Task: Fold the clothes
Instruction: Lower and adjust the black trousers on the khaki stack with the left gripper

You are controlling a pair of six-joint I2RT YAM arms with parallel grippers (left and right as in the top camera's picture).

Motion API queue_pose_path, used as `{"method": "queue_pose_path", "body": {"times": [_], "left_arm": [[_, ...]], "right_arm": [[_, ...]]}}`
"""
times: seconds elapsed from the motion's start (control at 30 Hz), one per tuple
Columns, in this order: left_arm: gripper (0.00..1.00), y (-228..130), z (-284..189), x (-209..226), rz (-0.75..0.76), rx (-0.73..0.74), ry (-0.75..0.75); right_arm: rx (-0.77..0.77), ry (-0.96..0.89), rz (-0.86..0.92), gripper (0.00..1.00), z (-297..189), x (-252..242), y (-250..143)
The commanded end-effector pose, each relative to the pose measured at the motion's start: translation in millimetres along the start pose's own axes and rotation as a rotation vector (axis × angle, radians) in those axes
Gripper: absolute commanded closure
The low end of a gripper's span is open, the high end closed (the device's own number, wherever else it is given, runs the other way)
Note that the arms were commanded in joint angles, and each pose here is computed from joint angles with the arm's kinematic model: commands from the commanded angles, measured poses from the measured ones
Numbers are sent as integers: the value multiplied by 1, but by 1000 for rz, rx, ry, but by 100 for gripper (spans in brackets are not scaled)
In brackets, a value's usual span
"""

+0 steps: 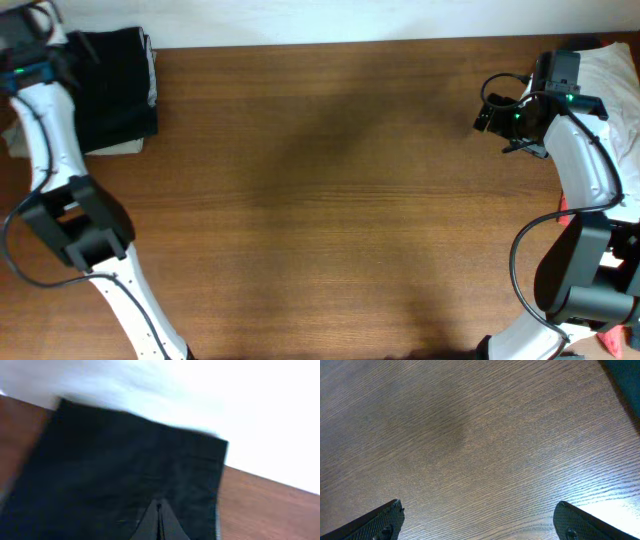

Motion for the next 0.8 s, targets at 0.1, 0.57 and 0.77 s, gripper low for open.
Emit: {"method": "queue_pose_path", "body": {"times": [0.1, 0.57, 0.77], "left_arm": [[99, -104, 78, 1, -34, 244, -20], [86, -44, 1, -26, -32, 221, -67], [64, -15, -73, -66, -55, 251, -291]], "right_arm": [[-43, -2, -6, 1, -12, 0, 9], [-43, -2, -6, 1, -12, 0, 10], [-43, -2, -6, 1, -12, 0, 9]]}}
Point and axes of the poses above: each gripper's point midway between its finger pads, its own z axis out along the fingers, its own x axis along the line the jaws close on, y = z × x, the point moved 5 cm from there along -z, back along the fingers, and after that the axes turned 5 degrees about -z, right-handed, at the moved point
